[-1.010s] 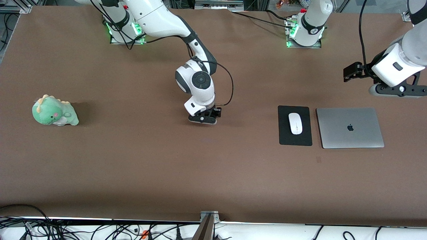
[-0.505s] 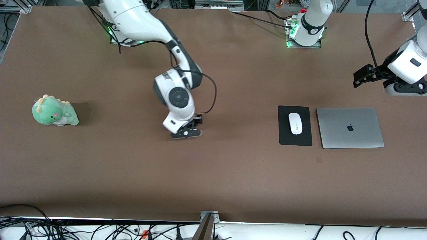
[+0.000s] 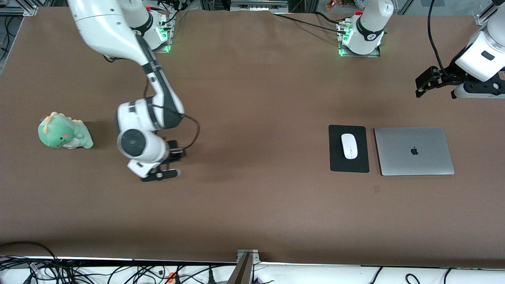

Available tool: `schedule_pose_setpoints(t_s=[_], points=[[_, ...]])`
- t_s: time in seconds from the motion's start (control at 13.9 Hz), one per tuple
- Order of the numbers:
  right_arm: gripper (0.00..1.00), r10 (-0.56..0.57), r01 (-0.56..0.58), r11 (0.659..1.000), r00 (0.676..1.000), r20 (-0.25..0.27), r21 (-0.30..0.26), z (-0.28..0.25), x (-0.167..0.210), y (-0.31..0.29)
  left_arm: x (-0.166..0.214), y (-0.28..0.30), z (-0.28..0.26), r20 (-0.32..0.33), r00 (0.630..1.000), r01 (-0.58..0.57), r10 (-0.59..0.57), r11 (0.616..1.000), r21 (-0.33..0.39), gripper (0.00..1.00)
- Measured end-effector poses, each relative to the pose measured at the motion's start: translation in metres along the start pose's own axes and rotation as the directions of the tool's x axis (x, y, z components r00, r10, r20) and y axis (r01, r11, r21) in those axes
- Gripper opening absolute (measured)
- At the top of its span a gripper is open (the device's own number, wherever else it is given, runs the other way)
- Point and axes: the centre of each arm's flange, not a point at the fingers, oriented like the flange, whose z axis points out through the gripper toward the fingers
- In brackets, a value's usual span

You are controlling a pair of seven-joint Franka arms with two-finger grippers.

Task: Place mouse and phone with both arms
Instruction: 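Carry the phone beside the green plush toy and release it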

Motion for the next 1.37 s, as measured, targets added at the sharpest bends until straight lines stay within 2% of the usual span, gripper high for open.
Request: schedule_pose_setpoints(t_s=[0.22,0.51,0.72,0.94,1.15,1.37], points=[[0.82,0.051,-0.050,0.999,0.998,-0.028,0.020,0.026,-0.032,0.093,0.000,0.002,0.000,-0.002,1.000,-0.005,0.005,1.000,0.005,1.00],[0.82,0.134,-0.132,0.991,0.989,-0.063,0.035,0.048,-0.087,0.155,0.000,-0.001,0.000,-0.001,1.000,0.001,-0.001,1.000,0.008,1.00],[0.82,0.179,-0.178,0.984,0.977,-0.117,0.019,0.061,-0.120,0.193,-0.001,-0.002,0.001,0.007,1.000,0.001,-0.001,1.000,0.008,1.00],[0.82,0.214,-0.214,0.977,0.969,-0.126,0.013,0.068,-0.132,0.214,-0.005,-0.004,0.002,0.043,0.999,0.005,-0.006,1.000,0.010,1.00],[0.82,0.224,-0.225,0.974,0.962,-0.157,0.007,0.074,-0.133,0.219,-0.005,-0.004,-0.003,0.041,0.999,0.006,-0.006,1.000,0.010,1.00],[0.82,0.241,-0.242,0.970,0.959,-0.153,0.012,0.089,-0.134,0.220,-0.005,-0.004,-0.004,0.041,0.999,0.005,-0.005,1.000,0.010,1.00]])
